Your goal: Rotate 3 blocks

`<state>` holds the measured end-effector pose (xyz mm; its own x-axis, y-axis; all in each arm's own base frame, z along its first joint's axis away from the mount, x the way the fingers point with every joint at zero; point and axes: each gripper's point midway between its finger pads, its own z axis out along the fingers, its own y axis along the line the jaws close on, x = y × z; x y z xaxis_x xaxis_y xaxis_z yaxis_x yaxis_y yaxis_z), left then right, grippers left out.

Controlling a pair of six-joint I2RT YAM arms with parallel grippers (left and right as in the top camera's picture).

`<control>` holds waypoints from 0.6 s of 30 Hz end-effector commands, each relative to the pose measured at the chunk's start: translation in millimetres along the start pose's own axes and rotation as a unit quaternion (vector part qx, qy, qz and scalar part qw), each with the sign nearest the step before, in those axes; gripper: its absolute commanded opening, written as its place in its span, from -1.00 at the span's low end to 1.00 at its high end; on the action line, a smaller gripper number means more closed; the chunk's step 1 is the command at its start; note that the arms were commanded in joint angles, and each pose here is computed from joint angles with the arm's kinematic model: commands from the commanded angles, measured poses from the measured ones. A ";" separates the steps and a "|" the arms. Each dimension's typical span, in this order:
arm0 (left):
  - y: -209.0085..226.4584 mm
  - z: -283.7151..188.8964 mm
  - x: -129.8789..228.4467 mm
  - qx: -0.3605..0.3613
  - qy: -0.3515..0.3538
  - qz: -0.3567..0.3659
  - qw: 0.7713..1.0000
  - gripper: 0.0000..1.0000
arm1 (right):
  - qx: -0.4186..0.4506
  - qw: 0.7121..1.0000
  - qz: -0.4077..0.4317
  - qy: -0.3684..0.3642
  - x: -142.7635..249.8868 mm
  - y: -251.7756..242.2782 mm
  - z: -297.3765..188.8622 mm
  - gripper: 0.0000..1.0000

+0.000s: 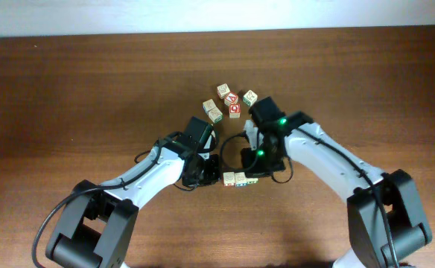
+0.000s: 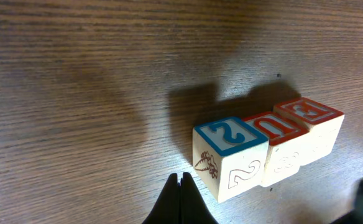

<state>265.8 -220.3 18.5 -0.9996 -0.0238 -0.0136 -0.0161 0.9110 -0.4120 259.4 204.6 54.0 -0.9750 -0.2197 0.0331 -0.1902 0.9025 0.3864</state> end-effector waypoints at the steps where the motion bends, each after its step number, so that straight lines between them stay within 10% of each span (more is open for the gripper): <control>1: -2.1 -3.4 -7.3 -0.002 -0.011 0.012 1.000 -1.00 | 0.018 0.999 0.027 0.008 16.5 11.9 16.1 -0.91; 18: -2.3 -3.4 -7.1 -0.001 -0.011 0.011 1.000 -1.00 | 0.073 0.994 0.078 -0.022 15.5 -9.3 41.6 -0.92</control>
<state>266.2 -218.5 17.8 -0.9995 -0.0262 -0.0164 -0.0174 0.9153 -0.4024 243.5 211.7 18.5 -0.9973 -0.0650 0.0351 -0.0534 0.9623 0.2666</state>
